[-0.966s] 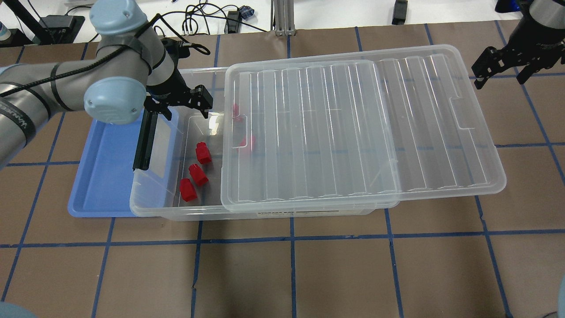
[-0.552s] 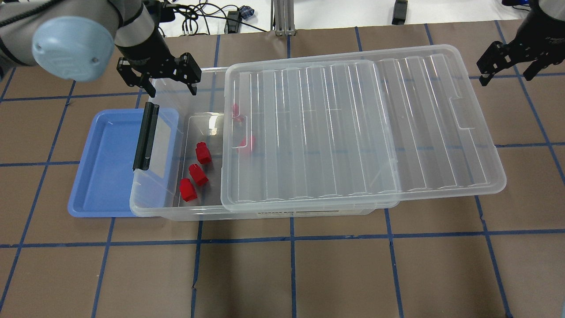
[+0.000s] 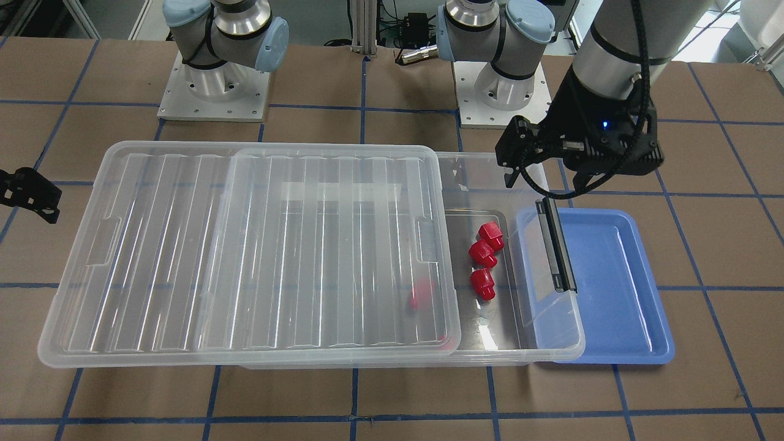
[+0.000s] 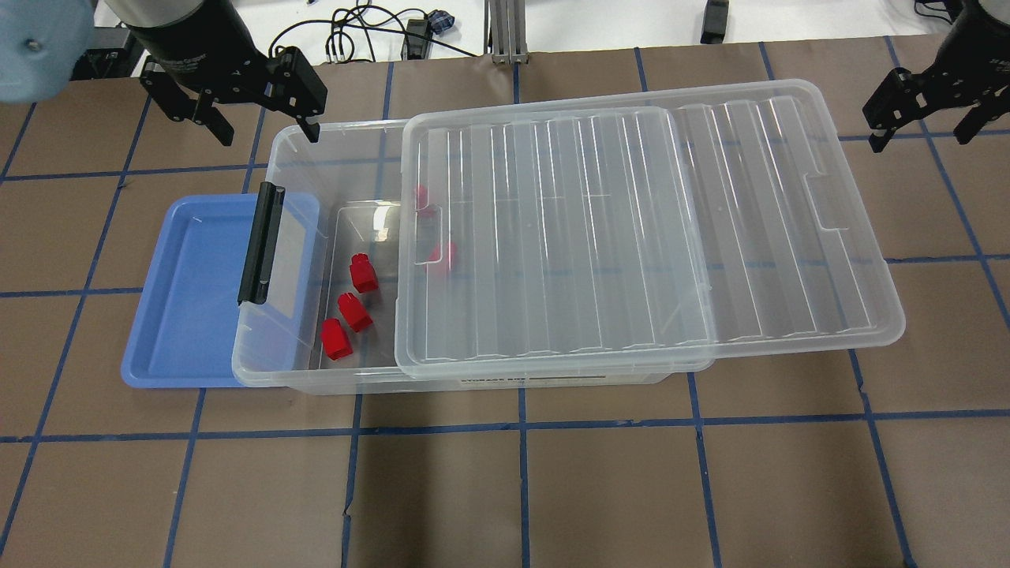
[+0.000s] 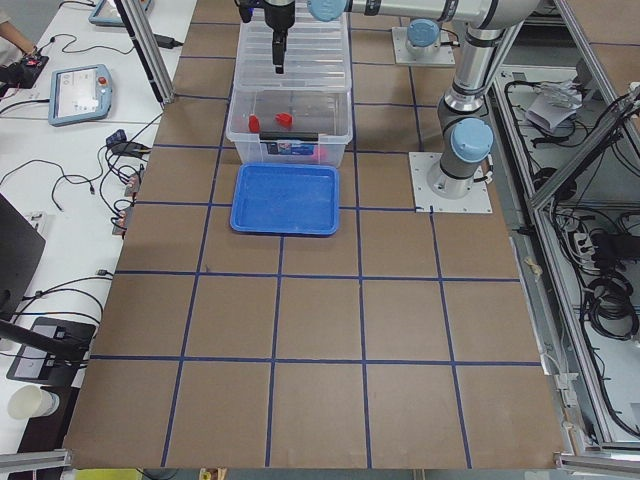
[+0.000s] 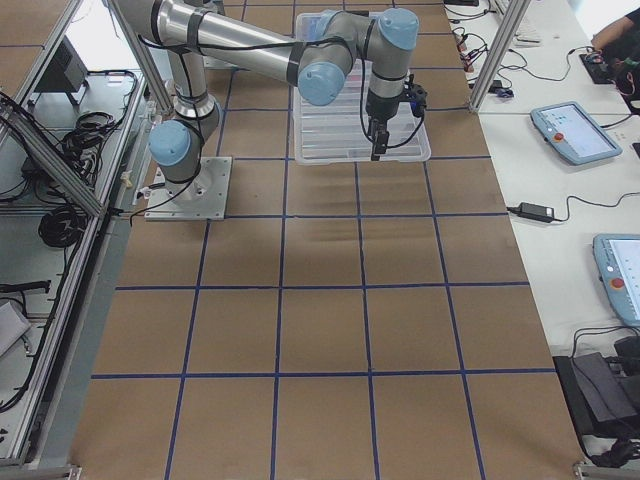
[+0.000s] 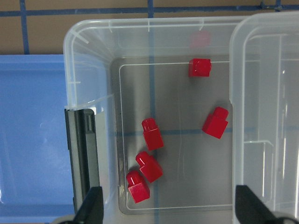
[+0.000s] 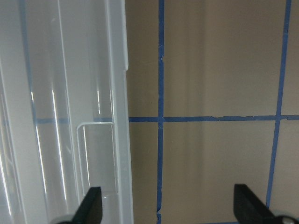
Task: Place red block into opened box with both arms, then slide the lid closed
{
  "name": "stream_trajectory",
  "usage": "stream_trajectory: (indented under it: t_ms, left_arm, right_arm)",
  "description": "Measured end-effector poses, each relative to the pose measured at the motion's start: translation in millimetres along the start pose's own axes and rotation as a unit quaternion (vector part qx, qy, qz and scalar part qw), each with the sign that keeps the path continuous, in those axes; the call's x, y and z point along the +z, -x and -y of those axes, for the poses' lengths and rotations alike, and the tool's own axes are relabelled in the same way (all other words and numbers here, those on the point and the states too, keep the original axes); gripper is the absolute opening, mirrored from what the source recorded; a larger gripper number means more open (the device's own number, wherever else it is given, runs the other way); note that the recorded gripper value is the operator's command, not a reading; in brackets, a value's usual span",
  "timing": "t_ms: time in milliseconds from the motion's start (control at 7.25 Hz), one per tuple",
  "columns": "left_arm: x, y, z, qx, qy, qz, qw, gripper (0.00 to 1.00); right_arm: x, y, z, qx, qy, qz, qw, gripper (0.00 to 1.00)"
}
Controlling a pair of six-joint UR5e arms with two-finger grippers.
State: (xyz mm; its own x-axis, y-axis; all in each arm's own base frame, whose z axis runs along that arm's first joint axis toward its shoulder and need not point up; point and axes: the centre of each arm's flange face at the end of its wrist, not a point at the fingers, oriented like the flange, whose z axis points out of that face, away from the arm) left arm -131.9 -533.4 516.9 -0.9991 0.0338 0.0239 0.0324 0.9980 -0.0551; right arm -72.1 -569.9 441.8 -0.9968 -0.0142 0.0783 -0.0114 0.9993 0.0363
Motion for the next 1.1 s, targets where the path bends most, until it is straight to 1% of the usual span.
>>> stream_trajectory:
  t_ms: [138,414,552,828,1103]
  left_arm:
    - [2,0,-9,0.001,0.001,-0.001,1.0000,1.00]
    - [-1,0,-15,-0.001,-0.003,0.000,1.0000,1.00]
    - [-1,0,-17,-0.001,-0.004,0.000,1.0000,1.00]
    - [1,1,-20,0.000,-0.002,-0.001,1.0000,1.00]
    - [3,2,-20,-0.002,-0.001,-0.001,1.0000,1.00]
  right_arm:
    - [6,-2,0,-0.001,0.005,0.000,1.0000,1.00]
    - [18,-5,3,0.003,0.014,0.001,0.9999,1.00]
    - [30,-6,6,0.006,0.022,0.003,0.9997,1.00]
    - [54,-23,9,0.018,0.048,-0.010,0.9986,1.00]
    - [68,-38,10,0.031,0.061,-0.010,0.9976,1.00]
